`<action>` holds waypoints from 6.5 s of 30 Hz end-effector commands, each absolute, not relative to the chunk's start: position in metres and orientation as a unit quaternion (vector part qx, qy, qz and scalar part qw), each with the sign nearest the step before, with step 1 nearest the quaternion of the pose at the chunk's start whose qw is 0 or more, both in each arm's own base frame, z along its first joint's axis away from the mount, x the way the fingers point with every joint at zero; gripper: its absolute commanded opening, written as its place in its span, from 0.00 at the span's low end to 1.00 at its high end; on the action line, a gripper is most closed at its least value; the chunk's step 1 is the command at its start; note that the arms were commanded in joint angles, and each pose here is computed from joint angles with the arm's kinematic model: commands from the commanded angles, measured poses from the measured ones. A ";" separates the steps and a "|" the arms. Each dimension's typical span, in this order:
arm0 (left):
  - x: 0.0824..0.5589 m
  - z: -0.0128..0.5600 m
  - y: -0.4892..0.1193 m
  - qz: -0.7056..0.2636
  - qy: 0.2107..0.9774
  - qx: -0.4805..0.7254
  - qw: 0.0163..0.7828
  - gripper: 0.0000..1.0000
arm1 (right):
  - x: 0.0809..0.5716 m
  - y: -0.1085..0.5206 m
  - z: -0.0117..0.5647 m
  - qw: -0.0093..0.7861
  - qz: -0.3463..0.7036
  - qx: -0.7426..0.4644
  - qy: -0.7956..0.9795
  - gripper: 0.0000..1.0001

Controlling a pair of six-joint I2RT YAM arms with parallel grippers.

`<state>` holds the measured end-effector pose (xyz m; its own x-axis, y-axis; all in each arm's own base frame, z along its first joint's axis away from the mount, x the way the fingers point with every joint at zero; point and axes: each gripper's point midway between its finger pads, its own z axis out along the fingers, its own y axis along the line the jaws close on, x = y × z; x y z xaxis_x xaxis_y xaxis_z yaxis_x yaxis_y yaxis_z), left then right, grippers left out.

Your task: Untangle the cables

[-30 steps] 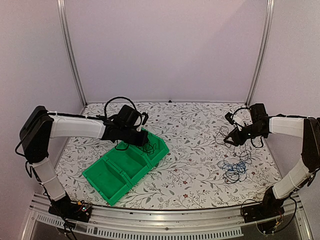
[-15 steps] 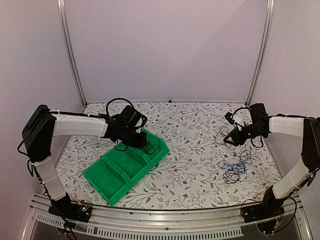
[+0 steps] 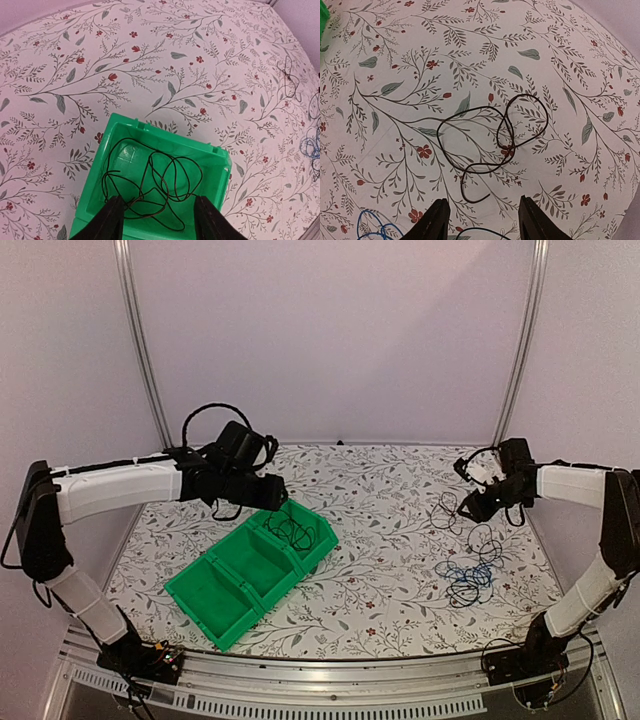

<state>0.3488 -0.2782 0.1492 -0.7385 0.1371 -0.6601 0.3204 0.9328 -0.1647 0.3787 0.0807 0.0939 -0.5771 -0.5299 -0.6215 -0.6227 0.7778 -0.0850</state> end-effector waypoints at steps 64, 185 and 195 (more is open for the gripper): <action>0.317 0.188 -0.423 -0.361 0.818 0.217 0.392 0.49 | 0.378 0.179 0.183 0.316 0.108 -0.528 0.781 0.00; 0.352 0.123 -0.526 -0.438 0.750 0.204 0.451 0.00 | 0.309 0.265 0.420 0.460 0.308 -0.546 0.629 0.00; 0.331 0.092 -0.529 -0.434 0.768 0.209 0.422 0.00 | 0.323 0.202 0.516 0.590 0.252 -0.492 0.588 0.00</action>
